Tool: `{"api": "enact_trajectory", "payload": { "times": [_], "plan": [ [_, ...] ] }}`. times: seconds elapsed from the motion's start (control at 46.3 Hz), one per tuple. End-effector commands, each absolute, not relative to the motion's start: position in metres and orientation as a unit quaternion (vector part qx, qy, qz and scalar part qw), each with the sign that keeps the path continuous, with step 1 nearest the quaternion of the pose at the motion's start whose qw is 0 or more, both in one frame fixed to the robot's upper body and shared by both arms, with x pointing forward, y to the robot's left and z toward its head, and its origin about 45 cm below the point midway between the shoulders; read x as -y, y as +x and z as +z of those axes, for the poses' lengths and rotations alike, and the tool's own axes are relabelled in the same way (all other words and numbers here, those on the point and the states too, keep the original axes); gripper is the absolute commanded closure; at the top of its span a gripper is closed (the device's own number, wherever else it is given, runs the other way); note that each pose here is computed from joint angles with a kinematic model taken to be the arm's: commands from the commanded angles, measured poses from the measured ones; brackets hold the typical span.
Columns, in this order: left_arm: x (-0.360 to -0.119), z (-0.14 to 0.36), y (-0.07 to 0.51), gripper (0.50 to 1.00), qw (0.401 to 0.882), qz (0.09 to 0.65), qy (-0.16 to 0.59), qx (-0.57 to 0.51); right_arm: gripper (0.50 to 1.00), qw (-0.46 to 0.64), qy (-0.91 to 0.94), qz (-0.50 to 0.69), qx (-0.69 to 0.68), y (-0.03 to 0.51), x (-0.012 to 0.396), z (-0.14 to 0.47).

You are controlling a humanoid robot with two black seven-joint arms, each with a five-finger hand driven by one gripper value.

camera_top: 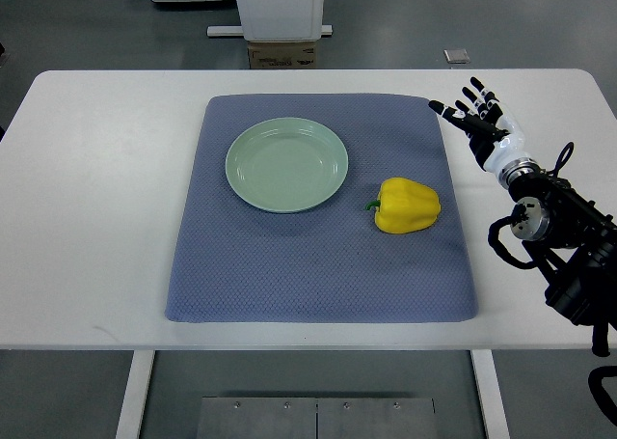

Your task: Place yellow pepper on plate with right hand

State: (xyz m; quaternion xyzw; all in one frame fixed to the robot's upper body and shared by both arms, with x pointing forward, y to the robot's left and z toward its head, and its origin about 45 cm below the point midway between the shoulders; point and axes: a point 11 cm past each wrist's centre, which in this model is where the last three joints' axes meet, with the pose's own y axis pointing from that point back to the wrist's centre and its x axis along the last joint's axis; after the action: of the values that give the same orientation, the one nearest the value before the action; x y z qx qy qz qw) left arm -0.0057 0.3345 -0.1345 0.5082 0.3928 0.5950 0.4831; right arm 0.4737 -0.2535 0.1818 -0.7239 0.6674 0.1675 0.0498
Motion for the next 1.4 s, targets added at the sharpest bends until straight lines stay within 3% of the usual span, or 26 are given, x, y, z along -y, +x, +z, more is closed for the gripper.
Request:
{"api": "enact_trajectory", "payload": {
  "times": [0.0, 1.383],
  "plan": [
    [-0.335, -0.134, -0.006, 0.5, 0.481, 0.596, 0.508, -0.393, 0.5, 0.05, -0.724, 0.167, -0.667, 0.474, 0.253, 0.182],
    [-0.335, -0.134, -0.007, 0.5, 0.481, 0.596, 0.508, -0.393, 0.5, 0.043, -0.715, 0.158, -0.679, 0.477, 0.271, 0.185]
  ]
}}
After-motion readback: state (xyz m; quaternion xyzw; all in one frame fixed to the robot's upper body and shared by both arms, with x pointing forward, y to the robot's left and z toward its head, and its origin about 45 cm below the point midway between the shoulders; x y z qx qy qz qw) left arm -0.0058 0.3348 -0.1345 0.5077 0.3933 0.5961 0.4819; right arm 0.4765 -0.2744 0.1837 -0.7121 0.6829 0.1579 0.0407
